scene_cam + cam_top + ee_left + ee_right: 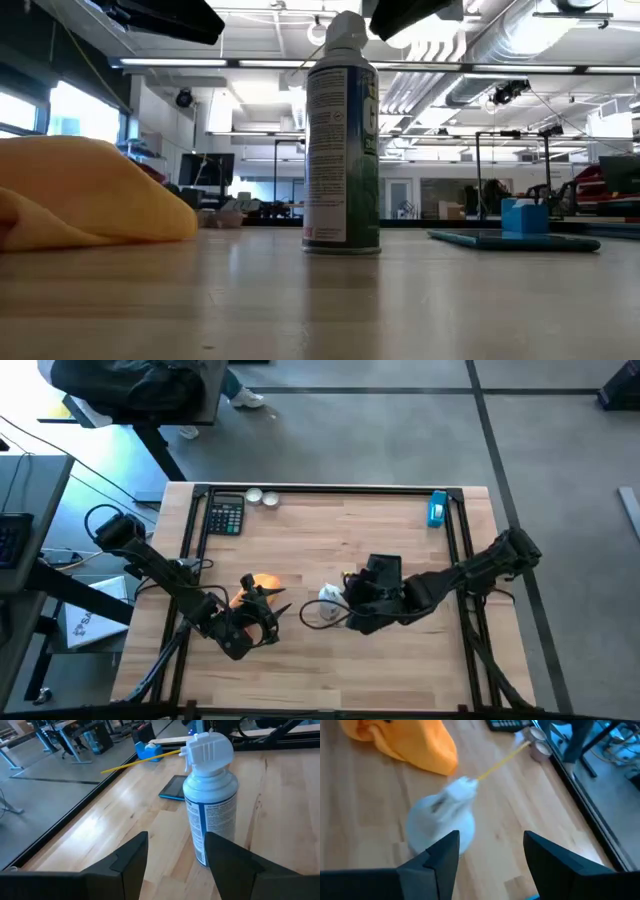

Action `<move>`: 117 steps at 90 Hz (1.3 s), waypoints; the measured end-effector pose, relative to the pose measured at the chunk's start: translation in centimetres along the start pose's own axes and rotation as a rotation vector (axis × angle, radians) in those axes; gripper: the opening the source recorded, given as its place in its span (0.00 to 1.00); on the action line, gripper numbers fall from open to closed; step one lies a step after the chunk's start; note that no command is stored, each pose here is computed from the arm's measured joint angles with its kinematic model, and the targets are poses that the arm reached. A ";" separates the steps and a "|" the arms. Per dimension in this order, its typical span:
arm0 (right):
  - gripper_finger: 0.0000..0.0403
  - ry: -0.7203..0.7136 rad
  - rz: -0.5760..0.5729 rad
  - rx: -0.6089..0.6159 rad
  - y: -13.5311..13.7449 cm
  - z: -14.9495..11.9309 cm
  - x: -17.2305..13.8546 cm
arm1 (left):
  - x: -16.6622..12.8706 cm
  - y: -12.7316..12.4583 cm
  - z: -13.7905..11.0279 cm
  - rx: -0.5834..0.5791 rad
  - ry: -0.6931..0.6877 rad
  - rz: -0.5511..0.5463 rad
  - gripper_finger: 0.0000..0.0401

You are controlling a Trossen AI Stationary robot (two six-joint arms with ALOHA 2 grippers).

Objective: Apply microfiber cloth
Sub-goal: Spray the back of the blue tablet using the white spray bottle

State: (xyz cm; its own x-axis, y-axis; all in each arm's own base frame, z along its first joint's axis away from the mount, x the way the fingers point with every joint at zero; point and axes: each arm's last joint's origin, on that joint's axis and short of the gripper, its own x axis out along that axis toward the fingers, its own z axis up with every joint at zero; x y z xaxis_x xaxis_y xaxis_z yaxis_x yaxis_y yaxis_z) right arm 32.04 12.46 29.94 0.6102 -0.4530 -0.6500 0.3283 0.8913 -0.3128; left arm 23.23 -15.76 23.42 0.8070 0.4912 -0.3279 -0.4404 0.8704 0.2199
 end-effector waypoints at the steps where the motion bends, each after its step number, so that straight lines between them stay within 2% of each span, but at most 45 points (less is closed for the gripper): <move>1: 0.47 0.002 -0.002 0.001 0.0 0.0 -0.1 | 0.0 0.0 0.0 0.000 0.000 0.000 0.44; 14: 0.47 -0.004 -0.011 0.009 -0.2 0.2 -0.2 | 0.0 0.0 0.0 0.000 0.000 0.000 0.44; 31: 0.47 0.025 -0.029 -0.025 0.5 -0.1 1.1 | 0.0 0.0 0.0 -0.005 0.000 -0.001 0.44; 60: 0.47 -0.057 0.106 -0.043 2.0 1.1 1.7 | 0.0 -0.3 0.6 -0.071 -0.028 -0.021 0.44; 78: 0.47 -0.054 0.111 -0.052 2.0 1.1 1.7 | 0.2 -0.3 1.0 -0.119 -0.056 -0.006 0.44; 117: 0.47 -0.049 0.142 -0.059 1.5 1.1 0.7 | 0.5 -0.1 1.1 -0.123 -0.056 0.009 0.44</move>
State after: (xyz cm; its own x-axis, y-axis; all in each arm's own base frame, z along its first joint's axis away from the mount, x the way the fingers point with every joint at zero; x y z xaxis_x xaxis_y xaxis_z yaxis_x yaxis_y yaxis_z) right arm 33.69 13.49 29.78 0.6822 -0.3214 -0.6568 0.1944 0.9456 -0.2608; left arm 24.13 -15.63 24.22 0.8219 0.4995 -0.2740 -0.4901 0.8651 0.1068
